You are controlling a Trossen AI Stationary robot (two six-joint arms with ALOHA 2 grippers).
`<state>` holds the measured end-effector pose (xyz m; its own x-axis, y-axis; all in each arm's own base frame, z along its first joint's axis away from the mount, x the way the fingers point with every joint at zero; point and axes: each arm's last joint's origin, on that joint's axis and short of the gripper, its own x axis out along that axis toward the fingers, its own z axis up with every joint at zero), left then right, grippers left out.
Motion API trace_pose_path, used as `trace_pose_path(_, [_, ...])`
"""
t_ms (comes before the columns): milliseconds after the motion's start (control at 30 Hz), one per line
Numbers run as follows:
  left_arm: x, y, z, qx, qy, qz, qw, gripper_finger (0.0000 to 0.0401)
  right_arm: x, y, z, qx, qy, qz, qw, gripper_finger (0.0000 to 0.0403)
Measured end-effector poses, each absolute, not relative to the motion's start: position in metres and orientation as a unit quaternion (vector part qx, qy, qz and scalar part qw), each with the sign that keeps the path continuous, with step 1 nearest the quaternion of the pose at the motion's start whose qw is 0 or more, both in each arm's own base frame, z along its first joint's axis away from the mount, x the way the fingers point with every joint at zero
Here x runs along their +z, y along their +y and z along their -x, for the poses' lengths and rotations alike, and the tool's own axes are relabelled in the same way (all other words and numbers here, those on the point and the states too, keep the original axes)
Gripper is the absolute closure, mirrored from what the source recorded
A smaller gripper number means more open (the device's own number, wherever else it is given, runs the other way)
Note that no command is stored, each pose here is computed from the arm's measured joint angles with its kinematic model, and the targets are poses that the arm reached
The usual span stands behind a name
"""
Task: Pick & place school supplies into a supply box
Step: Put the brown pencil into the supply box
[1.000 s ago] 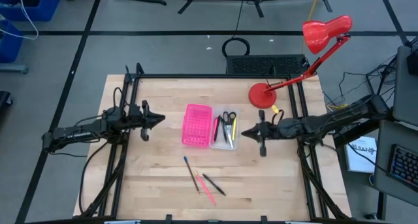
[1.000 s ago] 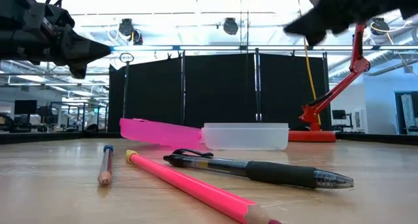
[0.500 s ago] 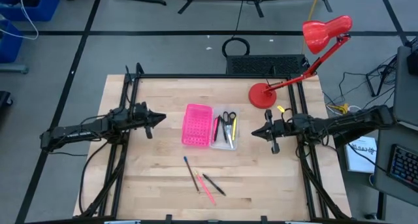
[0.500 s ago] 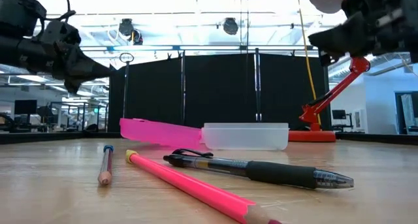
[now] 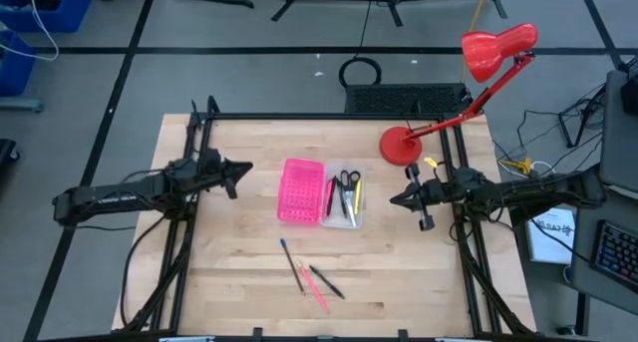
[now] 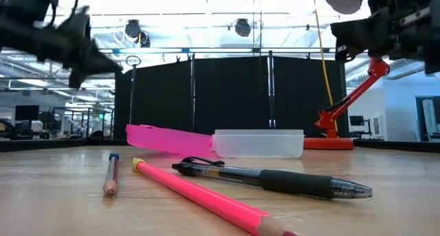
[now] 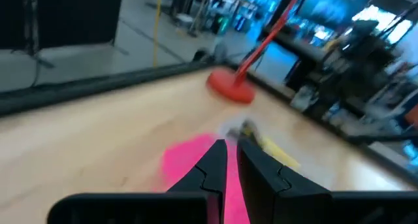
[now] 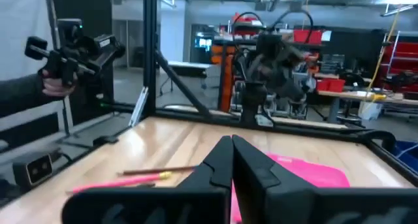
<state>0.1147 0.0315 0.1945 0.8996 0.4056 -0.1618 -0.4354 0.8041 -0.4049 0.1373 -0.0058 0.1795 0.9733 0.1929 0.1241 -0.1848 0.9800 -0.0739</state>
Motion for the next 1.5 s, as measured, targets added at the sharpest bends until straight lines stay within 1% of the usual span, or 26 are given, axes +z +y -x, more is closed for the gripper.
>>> trace_pose_path(67, [0.224, 0.029, -0.119, 0.213, 0.025, 0.22, 0.952, 0.0359, 0.181, -0.006, -0.137, 0.102, -0.071, 0.026, 0.992, 0.0403])
trace_pose_path(167, [0.263, 0.024, -0.126, 0.22, 0.055, 0.211, 0.951, 0.0359, 0.181, -0.006, -0.136, 0.115, -0.075, 0.028, 0.99, 0.0403])
trace_pose_path(300, [0.299, 0.01, -0.148, 0.241, 0.15, 0.181, 0.942, 0.0359, 0.182, -0.006, -0.136, 0.117, -0.077, 0.042, 0.989, 0.0403])
trace_pose_path(433, [0.315, -0.008, -0.187, 0.227, 0.245, 0.141, 0.932, 0.0359, 0.182, -0.006, -0.136, 0.123, -0.079, 0.048, 0.988, 0.0403])
trace_pose_path(533, [0.312, -0.023, -0.223, 0.189, 0.326, 0.112, 0.919, 0.0359, 0.182, -0.006, -0.136, 0.123, -0.079, 0.048, 0.988, 0.0403])
trace_pose_path(633, [0.308, -0.034, -0.257, 0.083, 0.413, 0.048, 0.906, 0.0359, 0.182, -0.006, -0.136, 0.123, -0.079, 0.048, 0.988, 0.0403])
trace_pose_path(767, [0.298, -0.05, -0.298, -0.05, 0.469, -0.083, 0.878, 0.0359, 0.186, -0.005, -0.136, 0.125, -0.097, 0.046, 0.986, 0.0403])
trace_pose_path(833, [0.294, -0.061, -0.314, -0.122, 0.476, -0.162, 0.856, 0.0359, 0.189, -0.005, -0.135, 0.127, -0.111, 0.027, 0.985, 0.0403])
trace_pose_path(933, [0.278, -0.075, -0.331, -0.195, 0.503, -0.269, 0.798, 0.0359, 0.188, -0.005, -0.135, 0.131, -0.1, -0.008, 0.986, 0.0403])
trace_pose_path(1033, [0.263, -0.085, -0.344, -0.222, 0.509, -0.335, 0.761, 0.0359, 0.184, -0.005, -0.136, 0.131, -0.081, -0.02, 0.988, 0.0403])
trace_pose_path(1133, [0.243, -0.093, -0.35, -0.23, 0.531, -0.363, 0.73, 0.0359, 0.183, -0.005, -0.136, 0.131, -0.076, -0.022, 0.988, 0.0403])
trace_pose_path(1200, [0.232, -0.096, -0.352, -0.221, 0.549, -0.372, 0.716, 0.0359, 0.182, -0.005, -0.136, 0.131, -0.068, -0.024, 0.989, 0.0403])
trace_pose_path(1367, [0.221, -0.105, -0.353, -0.227, 0.559, -0.383, 0.699, 0.0359, 0.178, -0.005, -0.137, 0.13, -0.048, -0.029, 0.99, 0.0403])
trace_pose_path(1500, [0.221, -0.109, -0.351, -0.262, 0.554, -0.358, 0.704, 0.0358, 0.177, -0.005, -0.137, 0.13, -0.046, -0.029, 0.99, 0.0403])
